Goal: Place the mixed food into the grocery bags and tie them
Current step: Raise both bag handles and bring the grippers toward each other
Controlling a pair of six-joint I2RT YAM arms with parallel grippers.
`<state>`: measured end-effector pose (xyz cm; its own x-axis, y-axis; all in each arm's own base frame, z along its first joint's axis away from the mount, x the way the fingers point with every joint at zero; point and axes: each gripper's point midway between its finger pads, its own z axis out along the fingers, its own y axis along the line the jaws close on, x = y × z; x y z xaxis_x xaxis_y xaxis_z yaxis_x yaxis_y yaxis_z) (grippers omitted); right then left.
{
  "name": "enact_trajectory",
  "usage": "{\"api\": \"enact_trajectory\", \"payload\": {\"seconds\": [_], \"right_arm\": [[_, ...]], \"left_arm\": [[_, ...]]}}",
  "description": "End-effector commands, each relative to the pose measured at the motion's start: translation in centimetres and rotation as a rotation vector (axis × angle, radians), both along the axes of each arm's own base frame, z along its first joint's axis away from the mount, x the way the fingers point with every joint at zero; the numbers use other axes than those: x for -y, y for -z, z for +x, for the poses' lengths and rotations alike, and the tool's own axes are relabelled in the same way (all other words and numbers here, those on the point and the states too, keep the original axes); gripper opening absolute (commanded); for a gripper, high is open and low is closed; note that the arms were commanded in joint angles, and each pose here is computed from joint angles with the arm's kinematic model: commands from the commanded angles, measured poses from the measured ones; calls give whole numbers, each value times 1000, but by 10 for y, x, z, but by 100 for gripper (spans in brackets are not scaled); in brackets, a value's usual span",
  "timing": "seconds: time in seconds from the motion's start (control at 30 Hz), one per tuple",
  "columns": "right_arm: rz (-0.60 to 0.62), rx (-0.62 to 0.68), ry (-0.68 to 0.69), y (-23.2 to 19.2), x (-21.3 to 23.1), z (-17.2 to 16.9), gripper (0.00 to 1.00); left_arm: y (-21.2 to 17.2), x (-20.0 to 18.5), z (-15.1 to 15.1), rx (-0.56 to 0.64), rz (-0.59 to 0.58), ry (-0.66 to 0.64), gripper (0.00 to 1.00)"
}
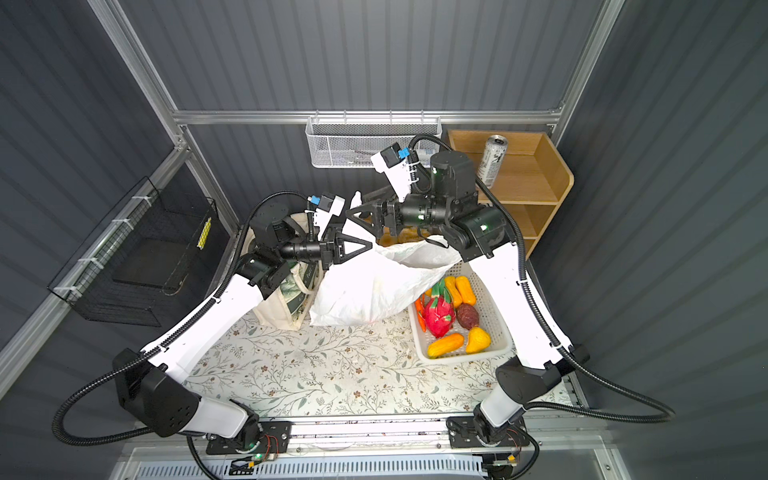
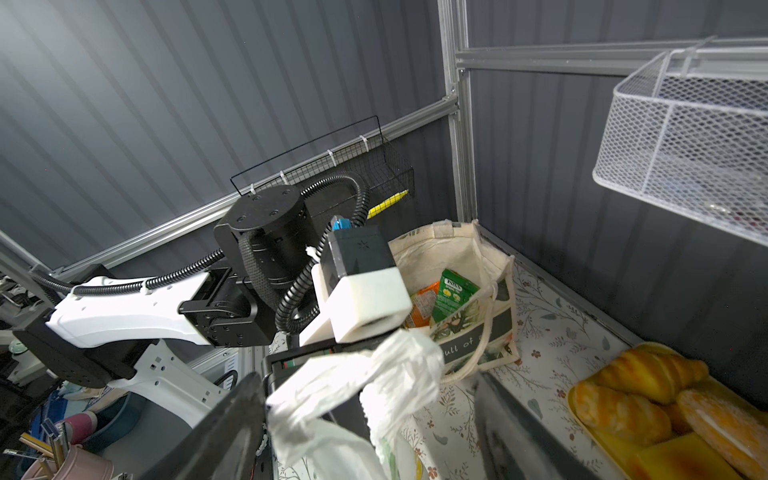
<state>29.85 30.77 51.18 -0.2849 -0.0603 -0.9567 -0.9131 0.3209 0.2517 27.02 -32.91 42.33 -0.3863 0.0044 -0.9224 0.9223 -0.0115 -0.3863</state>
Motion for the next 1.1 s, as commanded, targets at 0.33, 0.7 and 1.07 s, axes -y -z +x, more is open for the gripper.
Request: {"api": "enact_trajectory", "payload": {"seconds": [0.33, 0.7, 1.07], "right_arm": [[87, 31, -105, -21, -11, -1, 40], [140, -57, 35, -16, -3, 15, 0], [44, -50, 456, 14, -5, 27, 0]], "left_arm": [[-4, 3, -7, -20, -23, 83, 0], [12, -35, 41, 108, 68, -432, 77], [-23, -50, 28, 193, 5, -526, 94]]}}
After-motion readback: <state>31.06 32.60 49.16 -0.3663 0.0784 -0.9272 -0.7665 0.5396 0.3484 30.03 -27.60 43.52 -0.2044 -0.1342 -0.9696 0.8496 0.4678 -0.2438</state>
